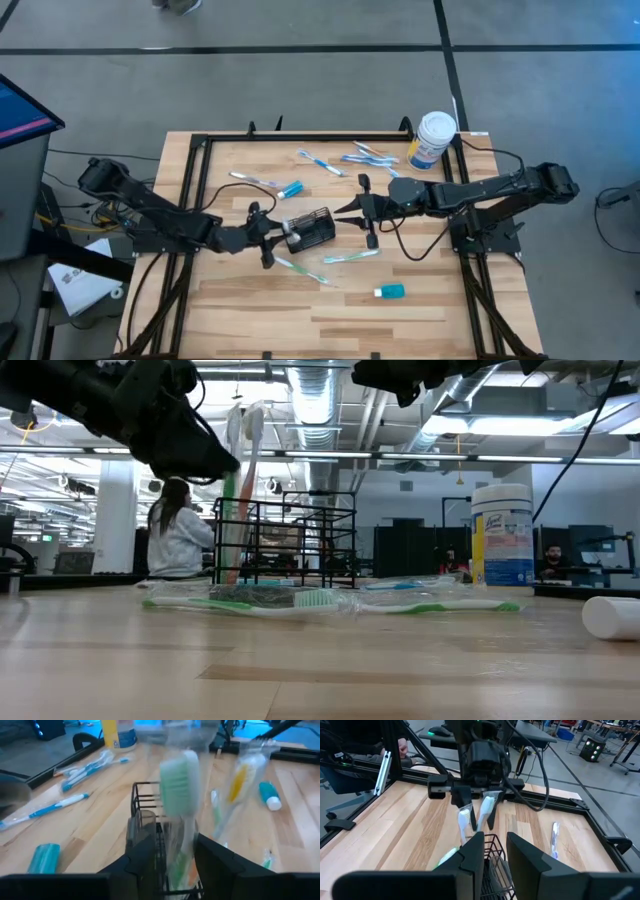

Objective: Pick & Place toothbrushing station
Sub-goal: Put the green toothbrush into the wire organizer

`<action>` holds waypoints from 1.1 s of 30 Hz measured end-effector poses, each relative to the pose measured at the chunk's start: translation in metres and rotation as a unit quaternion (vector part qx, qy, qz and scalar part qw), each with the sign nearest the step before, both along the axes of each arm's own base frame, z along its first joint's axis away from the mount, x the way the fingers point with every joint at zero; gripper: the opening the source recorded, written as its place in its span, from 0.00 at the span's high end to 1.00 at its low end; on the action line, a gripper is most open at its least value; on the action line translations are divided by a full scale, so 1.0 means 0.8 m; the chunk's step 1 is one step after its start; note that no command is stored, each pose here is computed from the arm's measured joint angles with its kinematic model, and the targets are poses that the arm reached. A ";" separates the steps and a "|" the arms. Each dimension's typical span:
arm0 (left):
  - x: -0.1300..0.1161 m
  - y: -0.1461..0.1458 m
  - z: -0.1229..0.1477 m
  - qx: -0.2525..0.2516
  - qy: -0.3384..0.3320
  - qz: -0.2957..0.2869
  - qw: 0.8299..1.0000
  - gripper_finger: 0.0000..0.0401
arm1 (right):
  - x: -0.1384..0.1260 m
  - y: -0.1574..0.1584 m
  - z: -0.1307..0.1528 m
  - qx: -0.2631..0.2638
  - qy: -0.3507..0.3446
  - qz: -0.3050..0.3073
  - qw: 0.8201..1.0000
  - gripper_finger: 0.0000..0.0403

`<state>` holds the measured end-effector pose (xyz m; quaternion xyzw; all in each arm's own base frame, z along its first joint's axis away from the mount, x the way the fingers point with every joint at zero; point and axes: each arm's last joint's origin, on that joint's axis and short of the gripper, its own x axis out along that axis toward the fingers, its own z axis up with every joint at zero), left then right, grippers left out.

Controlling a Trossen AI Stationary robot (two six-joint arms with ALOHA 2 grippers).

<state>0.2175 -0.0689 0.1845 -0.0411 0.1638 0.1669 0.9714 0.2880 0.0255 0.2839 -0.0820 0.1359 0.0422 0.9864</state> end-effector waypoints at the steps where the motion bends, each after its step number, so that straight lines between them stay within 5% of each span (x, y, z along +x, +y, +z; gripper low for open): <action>1: -0.001 0.000 0.003 0.003 -0.005 -0.002 1.000 0.68 | 0.000 0.000 0.000 0.000 0.000 0.000 1.000 0.82; 17: -0.008 0.003 0.020 0.031 -0.023 -0.011 0.999 0.67 | 0.000 0.000 0.000 0.000 0.000 0.000 1.000 0.82; 33: -0.020 0.009 0.044 0.045 -0.057 -0.002 0.997 0.53 | -0.001 0.000 -0.003 -0.001 0.011 0.000 1.000 0.82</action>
